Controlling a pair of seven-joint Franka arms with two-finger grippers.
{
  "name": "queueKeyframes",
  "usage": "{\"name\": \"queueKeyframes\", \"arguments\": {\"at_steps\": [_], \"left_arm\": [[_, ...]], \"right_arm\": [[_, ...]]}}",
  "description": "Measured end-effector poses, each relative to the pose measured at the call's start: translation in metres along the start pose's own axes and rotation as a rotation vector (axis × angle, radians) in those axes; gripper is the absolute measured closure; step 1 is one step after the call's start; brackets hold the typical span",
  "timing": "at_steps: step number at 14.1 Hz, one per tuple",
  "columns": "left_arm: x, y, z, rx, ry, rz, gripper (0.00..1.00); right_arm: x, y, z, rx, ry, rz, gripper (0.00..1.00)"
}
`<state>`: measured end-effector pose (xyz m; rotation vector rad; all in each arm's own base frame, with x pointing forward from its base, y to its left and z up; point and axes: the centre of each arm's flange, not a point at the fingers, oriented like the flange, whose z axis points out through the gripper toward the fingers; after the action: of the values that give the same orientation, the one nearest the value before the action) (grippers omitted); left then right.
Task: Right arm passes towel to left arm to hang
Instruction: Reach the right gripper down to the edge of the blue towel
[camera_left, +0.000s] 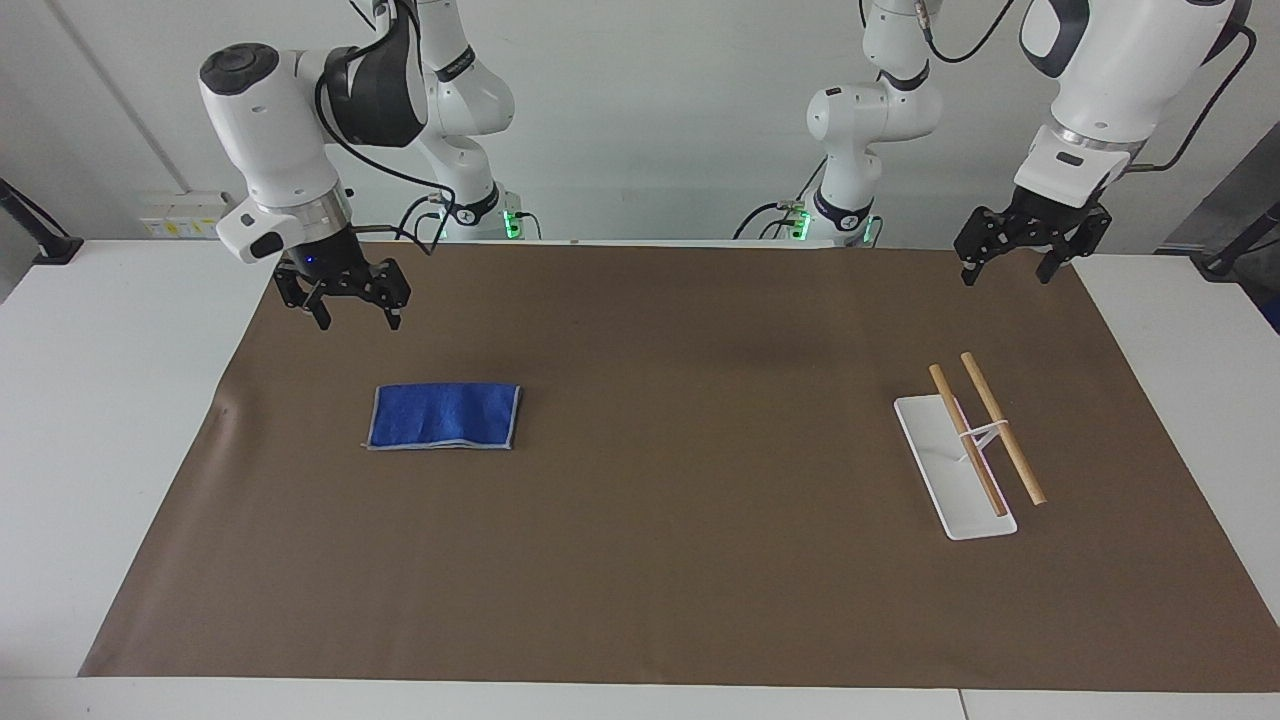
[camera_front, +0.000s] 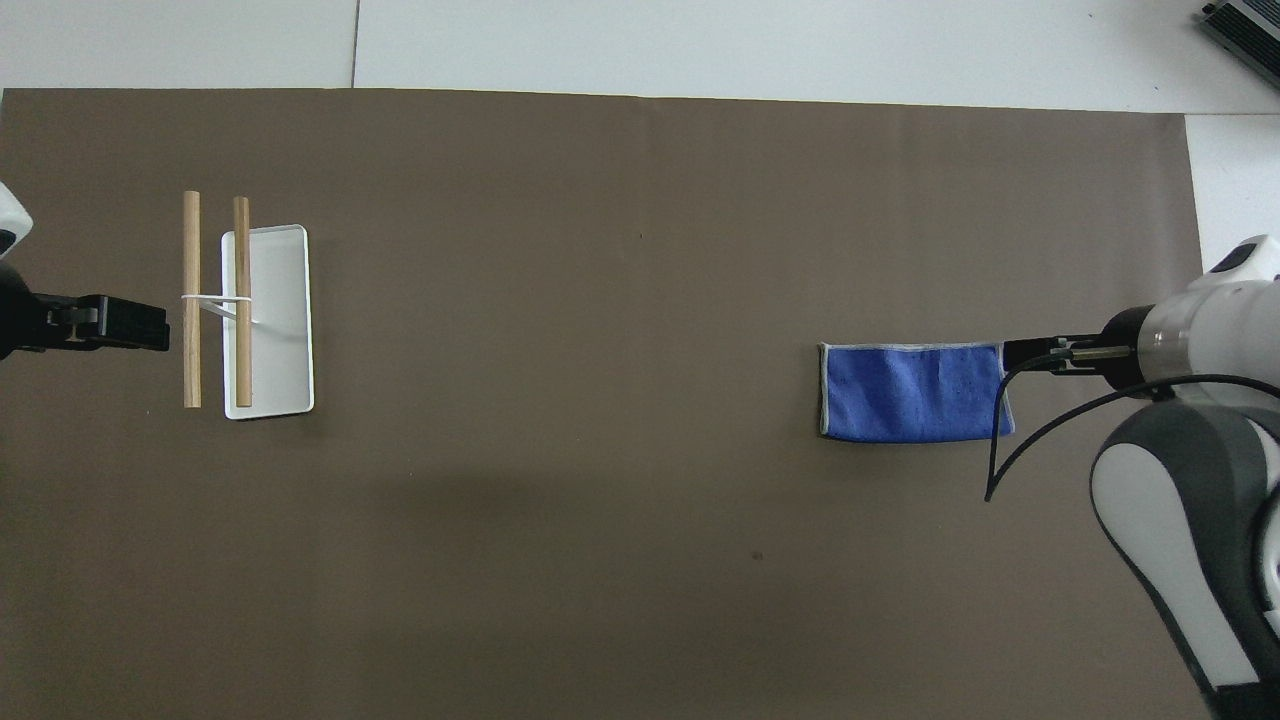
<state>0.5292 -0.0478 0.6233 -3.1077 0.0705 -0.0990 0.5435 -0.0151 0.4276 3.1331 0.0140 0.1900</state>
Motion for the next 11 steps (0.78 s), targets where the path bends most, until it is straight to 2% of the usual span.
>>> {"name": "queueKeyframes", "arguments": {"at_steps": [3, 5, 7, 11], "left_arm": [[0.0, 0.0, 0.0, 0.0, 0.0, 0.0, 0.0], [0.0, 0.0, 0.0, 0.0, 0.0, 0.0, 0.0], [0.0, 0.0, 0.0, 0.0, 0.0, 0.0, 0.0], [0.0, 0.0, 0.0, 0.0, 0.0, 0.0, 0.0]], "right_arm": [[0.001, 0.002, 0.064, 0.004, -0.004, -0.038, 0.0], [-0.006, 0.004, 0.097, 0.029, 0.017, -0.038, 0.0], [-0.012, 0.003, 0.113, 0.04, 0.022, -0.03, 0.0], [-0.016, -0.008, 0.118, 0.07, 0.013, -0.014, 0.0]]}}
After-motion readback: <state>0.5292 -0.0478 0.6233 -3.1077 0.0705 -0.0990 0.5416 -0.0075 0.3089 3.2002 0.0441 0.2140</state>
